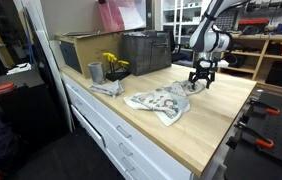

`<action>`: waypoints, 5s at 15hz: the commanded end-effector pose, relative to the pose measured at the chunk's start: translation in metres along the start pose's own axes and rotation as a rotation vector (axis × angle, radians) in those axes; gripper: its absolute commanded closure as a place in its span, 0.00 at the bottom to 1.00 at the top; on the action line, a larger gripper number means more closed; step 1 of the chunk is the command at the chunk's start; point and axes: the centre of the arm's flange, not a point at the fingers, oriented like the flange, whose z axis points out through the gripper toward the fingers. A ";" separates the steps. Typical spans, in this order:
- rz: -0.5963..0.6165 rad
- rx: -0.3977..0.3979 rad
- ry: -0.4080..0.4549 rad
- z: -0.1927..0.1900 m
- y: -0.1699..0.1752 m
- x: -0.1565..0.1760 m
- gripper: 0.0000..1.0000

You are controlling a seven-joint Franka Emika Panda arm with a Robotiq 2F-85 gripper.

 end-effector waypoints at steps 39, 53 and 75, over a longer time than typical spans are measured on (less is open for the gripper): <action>-0.250 -0.340 0.009 -0.086 0.011 -0.029 0.00; -0.492 -0.192 -0.073 -0.016 -0.155 -0.096 0.00; -0.550 -0.143 -0.179 0.047 -0.209 -0.154 0.94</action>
